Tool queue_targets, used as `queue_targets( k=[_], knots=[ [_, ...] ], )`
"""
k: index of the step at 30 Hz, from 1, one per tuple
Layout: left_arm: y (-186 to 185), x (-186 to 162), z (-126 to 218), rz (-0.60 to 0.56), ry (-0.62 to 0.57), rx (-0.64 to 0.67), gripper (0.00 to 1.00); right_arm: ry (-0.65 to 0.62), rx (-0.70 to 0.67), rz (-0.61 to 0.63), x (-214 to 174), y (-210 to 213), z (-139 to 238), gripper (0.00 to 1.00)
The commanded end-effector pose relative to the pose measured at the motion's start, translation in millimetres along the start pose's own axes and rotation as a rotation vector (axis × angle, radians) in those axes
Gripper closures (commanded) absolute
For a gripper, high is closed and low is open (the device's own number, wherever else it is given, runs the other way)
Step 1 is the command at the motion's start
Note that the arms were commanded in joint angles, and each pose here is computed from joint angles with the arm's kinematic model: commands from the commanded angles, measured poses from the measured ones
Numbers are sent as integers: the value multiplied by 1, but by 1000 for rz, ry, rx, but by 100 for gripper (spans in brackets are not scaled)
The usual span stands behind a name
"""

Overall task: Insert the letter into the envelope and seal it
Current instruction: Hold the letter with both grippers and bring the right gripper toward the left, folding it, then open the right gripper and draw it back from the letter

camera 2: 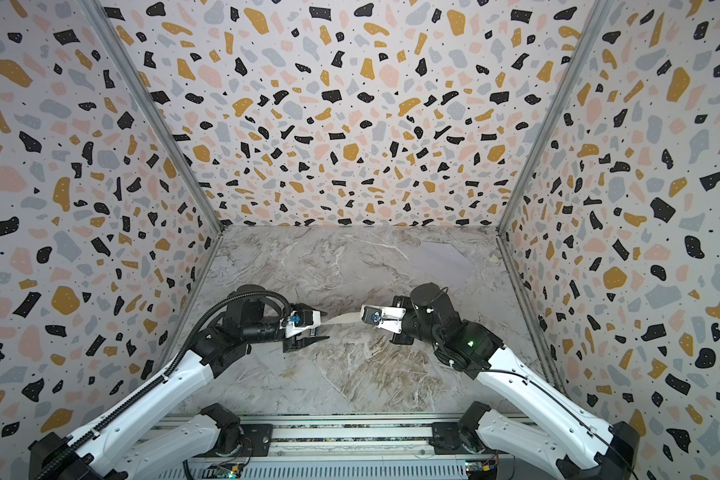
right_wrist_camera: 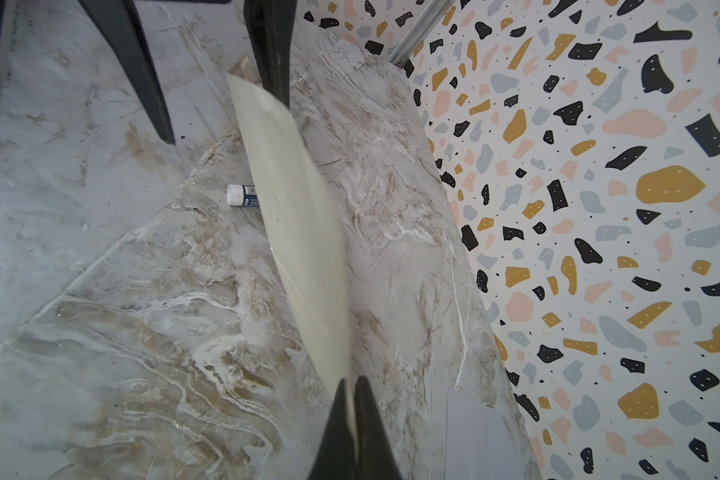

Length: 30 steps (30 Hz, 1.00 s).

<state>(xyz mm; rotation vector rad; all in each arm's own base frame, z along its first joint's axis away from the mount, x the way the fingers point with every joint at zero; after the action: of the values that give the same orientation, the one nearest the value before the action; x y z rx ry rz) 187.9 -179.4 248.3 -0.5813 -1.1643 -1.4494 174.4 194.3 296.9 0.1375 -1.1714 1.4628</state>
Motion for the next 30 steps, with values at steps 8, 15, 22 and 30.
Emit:
queue_targets(
  k=[8,15,22,30],
  knots=[
    [-4,-12,-6,-42,25,-10,82,-53,2,50,13,-5,17,100],
    [-9,-8,-6,-67,-29,-46,100,-67,-7,54,15,-7,17,98],
    [-21,4,2,-120,-135,-98,100,-92,-99,-10,19,-26,21,48],
    [-20,18,7,-83,-227,-84,100,-278,-243,-146,31,-55,55,12]
  ],
)
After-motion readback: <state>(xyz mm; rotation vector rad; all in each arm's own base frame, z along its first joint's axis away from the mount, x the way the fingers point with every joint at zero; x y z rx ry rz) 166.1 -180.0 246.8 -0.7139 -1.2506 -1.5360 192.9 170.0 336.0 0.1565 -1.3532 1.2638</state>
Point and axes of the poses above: each gripper's point midway between its finger pads, its own z axis back along the fingers, its own y axis along the line the jaws close on, x = y × z, the point moved 7 cm from there along z, back along the fingers
